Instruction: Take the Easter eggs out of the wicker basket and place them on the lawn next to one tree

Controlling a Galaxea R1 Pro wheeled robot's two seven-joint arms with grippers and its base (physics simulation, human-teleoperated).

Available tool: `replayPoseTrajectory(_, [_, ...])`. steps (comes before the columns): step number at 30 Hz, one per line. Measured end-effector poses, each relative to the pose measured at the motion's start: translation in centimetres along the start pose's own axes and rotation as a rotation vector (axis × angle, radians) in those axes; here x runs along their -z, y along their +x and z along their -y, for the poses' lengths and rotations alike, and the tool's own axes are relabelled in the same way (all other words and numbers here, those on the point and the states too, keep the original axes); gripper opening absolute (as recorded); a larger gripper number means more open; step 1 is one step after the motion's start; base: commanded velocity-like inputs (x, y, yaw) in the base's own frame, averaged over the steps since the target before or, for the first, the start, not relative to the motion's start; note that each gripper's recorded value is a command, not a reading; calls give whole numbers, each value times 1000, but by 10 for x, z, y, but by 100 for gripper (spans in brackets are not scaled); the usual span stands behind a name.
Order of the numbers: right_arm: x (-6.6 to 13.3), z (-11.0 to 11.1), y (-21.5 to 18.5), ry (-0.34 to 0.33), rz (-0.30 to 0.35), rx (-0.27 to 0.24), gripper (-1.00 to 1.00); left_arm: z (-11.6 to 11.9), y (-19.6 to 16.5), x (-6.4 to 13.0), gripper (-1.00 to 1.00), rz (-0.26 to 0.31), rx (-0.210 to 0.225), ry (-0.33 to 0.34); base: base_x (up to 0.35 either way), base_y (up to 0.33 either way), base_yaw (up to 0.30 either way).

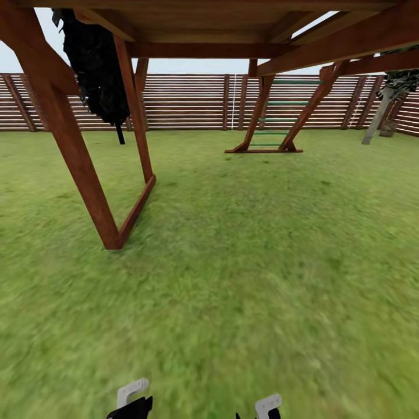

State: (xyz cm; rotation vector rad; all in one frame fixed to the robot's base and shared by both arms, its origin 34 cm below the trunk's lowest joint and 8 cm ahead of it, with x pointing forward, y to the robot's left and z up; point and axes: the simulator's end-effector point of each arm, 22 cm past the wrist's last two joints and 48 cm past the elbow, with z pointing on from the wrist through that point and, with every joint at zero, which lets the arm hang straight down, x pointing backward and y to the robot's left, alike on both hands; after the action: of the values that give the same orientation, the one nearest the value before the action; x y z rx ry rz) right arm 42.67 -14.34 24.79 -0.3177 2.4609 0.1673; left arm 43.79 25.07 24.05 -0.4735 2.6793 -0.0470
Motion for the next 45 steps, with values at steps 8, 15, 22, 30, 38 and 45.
replayPoseTrajectory(8, [0, 0, -1, 1, 2, 0, 100, 0, 0, 0, 100, 0, 0, 0, 336, 0, 0])
replayPoseTrajectory(15, [-3, 3, -17, 8, 36, 4, 100, -1, -1, 0, 100, 1, -1, -2, 336, 0, 0])
replayPoseTrajectory(22, [-5, 4, -27, 9, 58, 6, 100, -3, -1, 0, 100, 1, -1, -3, 336, 0, 0])
replayPoseTrajectory(30, [-8, 4, -48, 8, 101, 12, 100, -3, -2, 0, 100, 2, 0, -4, 336, 0, 0])
replayPoseTrajectory(38, [-10, 6, -66, 12, 138, 16, 100, -3, -2, 0, 100, 3, 1, -4, 336, 0, 0])
replayPoseTrajectory(45, [-10, 5, -68, 9, 142, 26, 100, -3, -2, 0, 100, 3, 1, -3, 336, 0, 0])
